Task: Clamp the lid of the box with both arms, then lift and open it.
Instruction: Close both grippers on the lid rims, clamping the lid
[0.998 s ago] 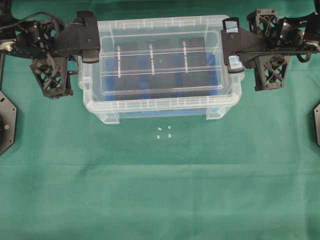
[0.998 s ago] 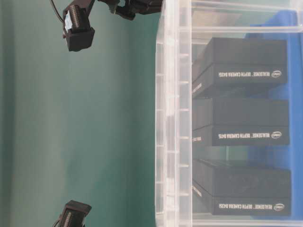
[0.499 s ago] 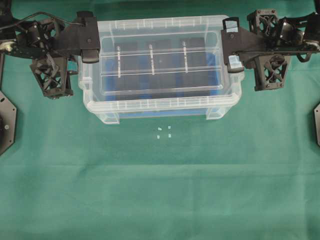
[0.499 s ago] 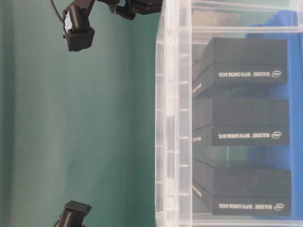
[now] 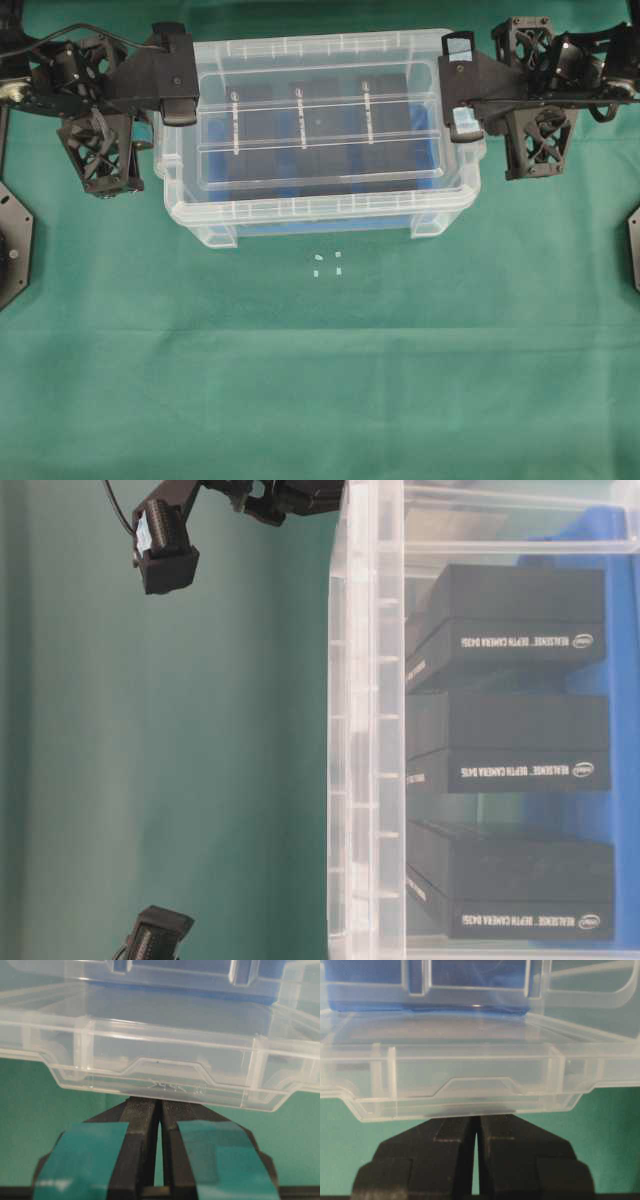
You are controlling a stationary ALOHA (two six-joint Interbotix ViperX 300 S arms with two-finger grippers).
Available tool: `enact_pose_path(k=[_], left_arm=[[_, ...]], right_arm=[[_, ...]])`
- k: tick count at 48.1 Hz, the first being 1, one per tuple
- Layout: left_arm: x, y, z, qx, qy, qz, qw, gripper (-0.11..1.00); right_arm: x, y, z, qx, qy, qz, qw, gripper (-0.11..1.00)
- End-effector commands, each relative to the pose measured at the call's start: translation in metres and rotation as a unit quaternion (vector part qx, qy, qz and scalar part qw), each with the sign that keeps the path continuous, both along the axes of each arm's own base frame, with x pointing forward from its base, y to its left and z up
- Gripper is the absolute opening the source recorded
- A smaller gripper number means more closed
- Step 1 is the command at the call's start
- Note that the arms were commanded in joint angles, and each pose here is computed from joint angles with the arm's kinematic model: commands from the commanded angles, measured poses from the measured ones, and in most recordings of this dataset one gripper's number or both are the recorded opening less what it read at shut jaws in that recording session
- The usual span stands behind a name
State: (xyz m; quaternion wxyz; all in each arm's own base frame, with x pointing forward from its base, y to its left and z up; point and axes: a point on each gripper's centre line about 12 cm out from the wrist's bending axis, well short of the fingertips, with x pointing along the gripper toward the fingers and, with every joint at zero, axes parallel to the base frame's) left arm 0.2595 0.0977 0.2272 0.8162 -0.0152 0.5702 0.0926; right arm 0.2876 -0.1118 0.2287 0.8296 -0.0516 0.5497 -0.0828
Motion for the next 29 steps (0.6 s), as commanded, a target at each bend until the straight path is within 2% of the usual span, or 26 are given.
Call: enact_pose_path(k=[1, 29], left_arm=[[0.007, 0.000, 0.021, 0.009, -0.031, -0.001, 0.9995, 0.01], [0.008, -0.001, 0.052, 0.013, -0.041, -0.004, 0.9991, 0.01]], right_arm=[[0.012, 0.005, 0.025, -0.006, -0.040, 0.008, 0.9992, 0.01], [0.013, 0.007, 0.059, -0.010, -0.050, 0.009, 0.9987, 0.01]])
